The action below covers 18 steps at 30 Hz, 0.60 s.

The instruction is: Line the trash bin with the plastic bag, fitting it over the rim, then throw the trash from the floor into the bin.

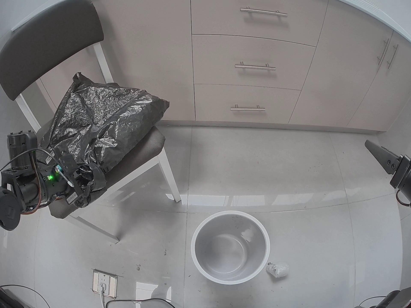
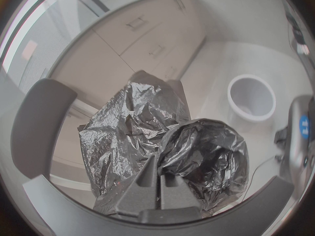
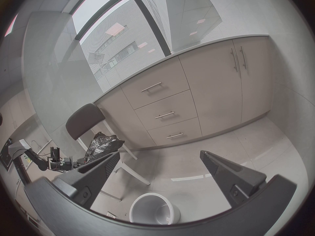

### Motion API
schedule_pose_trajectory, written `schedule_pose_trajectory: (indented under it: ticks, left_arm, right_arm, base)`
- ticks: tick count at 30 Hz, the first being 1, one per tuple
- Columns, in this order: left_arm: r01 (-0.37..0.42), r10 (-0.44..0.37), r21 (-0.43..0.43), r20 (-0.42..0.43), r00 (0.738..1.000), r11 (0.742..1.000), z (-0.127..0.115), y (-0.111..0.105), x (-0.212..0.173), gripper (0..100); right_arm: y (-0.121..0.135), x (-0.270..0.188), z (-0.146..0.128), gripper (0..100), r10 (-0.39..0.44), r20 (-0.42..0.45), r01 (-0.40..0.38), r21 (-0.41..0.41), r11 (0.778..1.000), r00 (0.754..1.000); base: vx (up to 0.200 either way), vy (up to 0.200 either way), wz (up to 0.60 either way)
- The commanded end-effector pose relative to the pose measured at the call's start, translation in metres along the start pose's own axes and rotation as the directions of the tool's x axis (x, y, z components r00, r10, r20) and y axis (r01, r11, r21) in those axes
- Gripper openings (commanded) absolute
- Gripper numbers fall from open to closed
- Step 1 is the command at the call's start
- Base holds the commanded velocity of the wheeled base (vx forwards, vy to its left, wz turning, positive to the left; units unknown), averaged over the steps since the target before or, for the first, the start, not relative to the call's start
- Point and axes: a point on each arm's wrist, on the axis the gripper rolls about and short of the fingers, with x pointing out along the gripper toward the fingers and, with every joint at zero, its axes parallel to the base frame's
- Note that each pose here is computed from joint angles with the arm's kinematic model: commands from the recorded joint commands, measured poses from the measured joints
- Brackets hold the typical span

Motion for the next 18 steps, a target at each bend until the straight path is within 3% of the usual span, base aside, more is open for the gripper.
schedule_pose_trajectory:
  ticks: [1,2,3,4,6,8,9,10,11,12,14,15,16,17,18]
  left_arm:
    - [-0.029,0.043,-0.1,0.139,0.989,0.995,0.022,0.008,-0.028,0]
    - [-0.021,0.049,-0.172,0.164,0.985,0.985,0.026,0.01,-0.033,0]
    - [-0.021,0.049,-0.172,0.164,0.985,0.985,0.026,0.01,-0.033,0]
    - [0.013,0.061,-0.324,0.216,0.975,0.946,0.036,0.01,-0.039,0]
    - [0.027,0.072,-0.391,0.236,0.969,0.92,0.042,0.013,-0.042,0]
    - [0.095,0.115,-0.597,0.303,0.946,0.797,0.061,0.022,-0.051,0]
    - [0.102,0.121,-0.619,0.309,0.943,0.779,0.063,0.023,-0.052,0]
    - [0.137,0.164,-0.726,0.327,0.931,0.674,0.073,0.028,-0.059,0]
    - [0.15,0.195,-0.773,0.334,0.922,0.617,0.079,0.032,-0.063,0]
    - [0.169,0.235,-0.823,0.342,0.91,0.542,0.087,0.038,-0.069,0]
    - [0.227,0.31,-0.906,0.345,0.886,0.358,0.104,0.051,-0.078,0]
    - [0.246,0.328,-0.918,0.346,0.879,0.31,0.108,0.054,-0.08,0]
    - [0.293,0.373,-0.945,0.326,0.869,0.145,0.121,0.064,-0.086,0]
    - [0.316,0.38,-0.948,0.306,0.873,0.04,0.128,0.069,-0.091,0]
    - [0.32,0.379,-0.947,0.302,0.875,0.015,0.13,0.071,-0.093,0]
  right_arm:
    - [0.0,0.0,0.001,100,0.0,0.003,0.0,0.0,1.0,1.0]
    - [0.0,0.0,0.0,100,0.001,0.002,-0.001,0.0,1.0,1.0]
    - [0.0,0.0,0.0,100,0.001,0.002,-0.001,0.0,1.0,1.0]
    - [0.0,0.0,0.0,100,-0.001,0.001,0.001,-0.002,1.0,1.0]
    - [0.0,0.0,0.0,100,0.0,-0.001,0.0,-0.002,1.0,1.0]
    - [0.0,0.0,-0.001,100,-0.001,-0.005,0.001,-0.001,1.0,1.0]
    - [0.0,0.0,-0.001,100,-0.001,-0.005,0.001,-0.001,1.0,1.0]
    - [0.0,0.0,-0.001,100,-0.001,-0.007,0.001,-0.004,1.0,1.0]
    - [0.0,0.0,-0.001,100,-0.001,-0.007,0.001,-0.004,1.0,1.0]
    - [0.0,0.001,-0.002,100,-0.002,-0.008,0.002,-0.004,1.0,1.0]
    - [0.0,0.001,-0.002,100,-0.002,-0.008,0.002,-0.004,1.0,1.0]
    - [-0.001,0.001,-0.002,100,-0.002,-0.01,0.002,-0.004,1.0,1.0]
    - [-0.001,0.001,-0.002,100,-0.001,-0.011,0.001,-0.003,1.0,1.0]
    - [0.0,0.001,-0.004,100,0.0,-0.018,0.0,-0.003,1.0,1.0]
    - [0.0,0.001,-0.004,100,0.001,-0.019,-0.001,-0.003,1.0,1.0]
  base:
    - [0.0,0.0,0.0]
    - [0.0,0.0,0.0]
    - [0.0,0.0,0.0]
    - [0.0,0.0,0.0]
    - [0.0,0.0,0.0]
    - [0.0,0.0,0.0]
    - [0.0,0.0,0.0]
    - [0.0,0.0,0.0]
    - [0.0,0.0,0.0]
    - [0.0,0.0,0.0]
    - [0.0,0.0,0.0]
    - [0.0,0.0,0.0]
    - [0.0,0.0,0.0]
    - [0.0,0.0,0.0]
    - [0.0,0.0,0.0]
